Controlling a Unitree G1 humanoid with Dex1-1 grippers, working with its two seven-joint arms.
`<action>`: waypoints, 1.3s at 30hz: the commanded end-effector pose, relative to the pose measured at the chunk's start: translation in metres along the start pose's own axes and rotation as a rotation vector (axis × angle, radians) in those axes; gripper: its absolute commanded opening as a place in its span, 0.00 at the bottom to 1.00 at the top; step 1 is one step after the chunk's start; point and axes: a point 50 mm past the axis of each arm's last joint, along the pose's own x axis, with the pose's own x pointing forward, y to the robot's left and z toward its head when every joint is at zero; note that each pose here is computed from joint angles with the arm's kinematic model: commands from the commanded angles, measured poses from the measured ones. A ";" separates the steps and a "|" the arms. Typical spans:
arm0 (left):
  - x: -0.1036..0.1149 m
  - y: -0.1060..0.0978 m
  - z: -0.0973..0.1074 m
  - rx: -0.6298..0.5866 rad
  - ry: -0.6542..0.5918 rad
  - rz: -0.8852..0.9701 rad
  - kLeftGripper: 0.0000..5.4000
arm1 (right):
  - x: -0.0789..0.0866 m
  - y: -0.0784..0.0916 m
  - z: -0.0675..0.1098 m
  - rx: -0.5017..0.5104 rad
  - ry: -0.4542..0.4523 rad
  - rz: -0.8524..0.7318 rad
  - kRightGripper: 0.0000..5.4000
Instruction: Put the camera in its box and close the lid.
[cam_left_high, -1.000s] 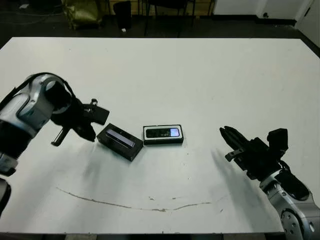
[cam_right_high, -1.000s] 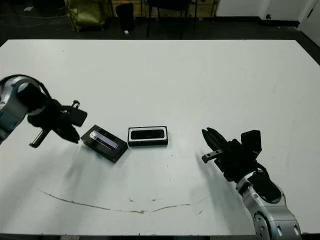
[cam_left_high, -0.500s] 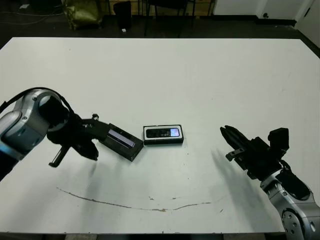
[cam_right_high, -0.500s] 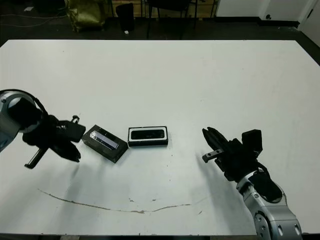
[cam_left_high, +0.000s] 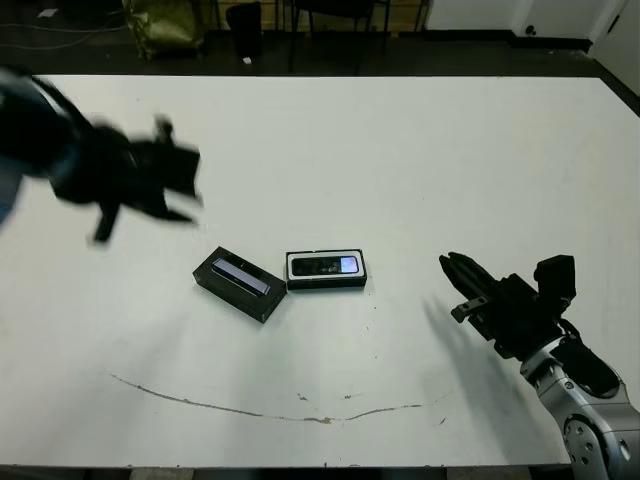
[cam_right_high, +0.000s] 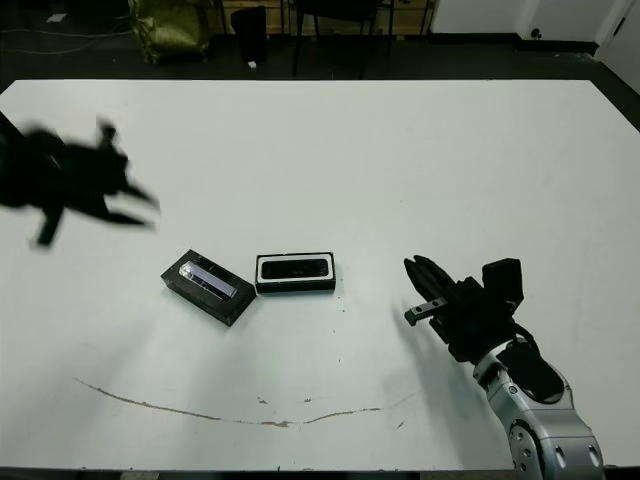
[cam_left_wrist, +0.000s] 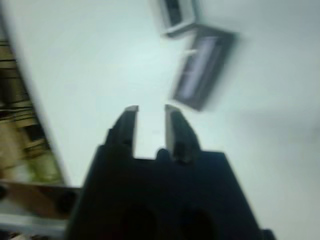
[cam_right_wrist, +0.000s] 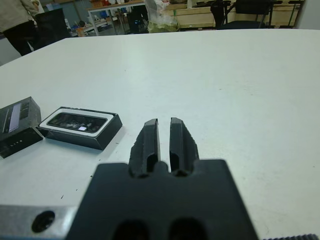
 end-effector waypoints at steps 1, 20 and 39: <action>0.028 -0.005 -0.004 0.019 0.036 -0.050 0.46 | -0.002 0.000 -0.003 -0.006 0.034 -0.020 0.00; 0.089 -0.018 0.003 0.094 0.107 -0.373 1.00 | -0.001 -0.002 -0.015 0.036 0.053 0.008 0.00; 0.116 -0.015 -0.011 0.233 0.187 -0.482 1.00 | -0.005 0.001 -0.022 0.067 0.059 0.005 0.00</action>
